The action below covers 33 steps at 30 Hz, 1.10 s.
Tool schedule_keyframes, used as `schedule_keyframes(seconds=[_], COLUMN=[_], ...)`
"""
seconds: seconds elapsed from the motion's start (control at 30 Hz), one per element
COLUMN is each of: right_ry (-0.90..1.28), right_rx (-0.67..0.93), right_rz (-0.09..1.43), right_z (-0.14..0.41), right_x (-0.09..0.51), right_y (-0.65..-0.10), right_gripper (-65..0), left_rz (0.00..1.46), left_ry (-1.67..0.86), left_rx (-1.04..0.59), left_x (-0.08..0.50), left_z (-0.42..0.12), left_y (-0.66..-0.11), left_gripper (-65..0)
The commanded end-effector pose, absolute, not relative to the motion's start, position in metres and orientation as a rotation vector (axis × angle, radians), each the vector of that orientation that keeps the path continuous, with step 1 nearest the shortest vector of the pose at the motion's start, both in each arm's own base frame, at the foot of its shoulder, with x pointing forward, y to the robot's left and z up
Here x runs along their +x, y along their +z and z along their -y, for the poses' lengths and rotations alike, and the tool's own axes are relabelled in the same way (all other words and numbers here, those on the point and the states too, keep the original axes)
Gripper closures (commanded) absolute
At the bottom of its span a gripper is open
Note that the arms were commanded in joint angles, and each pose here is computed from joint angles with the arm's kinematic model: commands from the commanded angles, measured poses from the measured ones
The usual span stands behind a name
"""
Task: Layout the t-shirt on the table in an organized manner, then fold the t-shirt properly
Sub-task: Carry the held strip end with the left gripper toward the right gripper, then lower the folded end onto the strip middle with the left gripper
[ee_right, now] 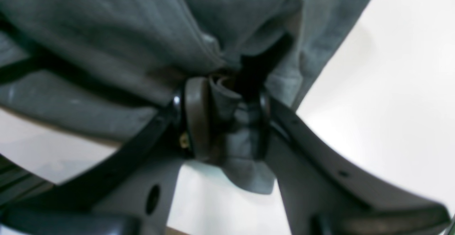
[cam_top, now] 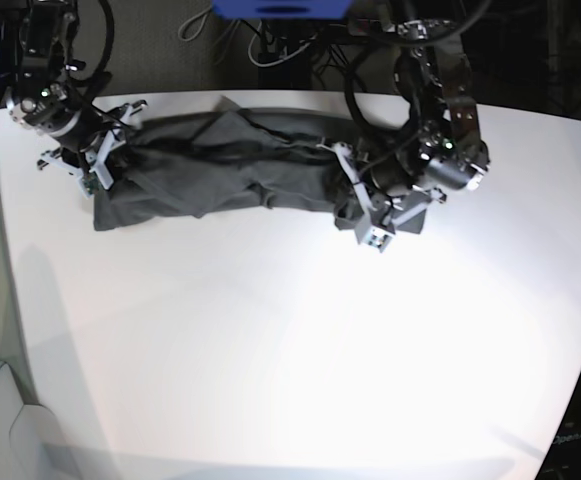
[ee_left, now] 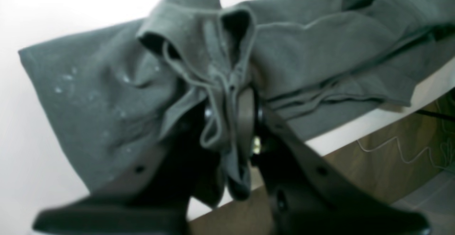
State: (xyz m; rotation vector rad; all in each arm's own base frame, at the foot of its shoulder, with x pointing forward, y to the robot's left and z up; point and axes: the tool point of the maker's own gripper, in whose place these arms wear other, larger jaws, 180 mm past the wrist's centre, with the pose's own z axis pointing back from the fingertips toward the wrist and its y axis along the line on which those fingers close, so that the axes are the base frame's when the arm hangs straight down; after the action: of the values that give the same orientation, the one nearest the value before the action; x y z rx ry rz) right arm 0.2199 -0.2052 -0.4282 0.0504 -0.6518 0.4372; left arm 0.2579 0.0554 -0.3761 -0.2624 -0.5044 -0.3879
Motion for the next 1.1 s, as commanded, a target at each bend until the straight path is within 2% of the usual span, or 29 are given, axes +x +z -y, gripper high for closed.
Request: schedule_keyframes(seconds=[0.0,0.17,0.27,0.57,0.97,1.03,1.07], right_ry=[0.453,0.452,0.451,0.452,0.453,0.453,0.453], right_rx=[0.013,0.016,0.016,0.015,0.014,0.014,0.014], right_rz=[0.61,0.609,0.61,0.612,0.611,0.611,0.611], right_z=[0.215,0.214,0.213,0.214,0.214,0.214,0.214], right_x=[0.214,0.214,0.215,0.215,0.215,0.215,0.215], right_y=[-0.431,-0.432,-0.431,-0.431,-0.431,-0.431,-0.431], right_gripper=[-19.7,-19.7,-19.7,-19.9,-19.9,-19.9,-19.9], left_rz=[0.576,0.605,0.573,0.569,0.56,0.561,0.556], left_ry=[-0.389,-0.448,-0.487,-0.482,-0.413,-0.4,-0.403], left_rx=[-0.285,-0.318,-0.344,-0.415,-0.415,-0.415,-0.416], left_x=[0.271,0.272,0.265,0.261,0.264,0.264,0.262], left_z=[-0.048,-0.026,-0.011,0.0,-0.003,-0.003,-0.002], left_y=[-0.363,-0.358,-0.366,-0.366,-0.366,-0.365,-0.366], left_gripper=[-0.4,-0.4,-0.4,-0.9,-1.1,-4.4,-8.3])
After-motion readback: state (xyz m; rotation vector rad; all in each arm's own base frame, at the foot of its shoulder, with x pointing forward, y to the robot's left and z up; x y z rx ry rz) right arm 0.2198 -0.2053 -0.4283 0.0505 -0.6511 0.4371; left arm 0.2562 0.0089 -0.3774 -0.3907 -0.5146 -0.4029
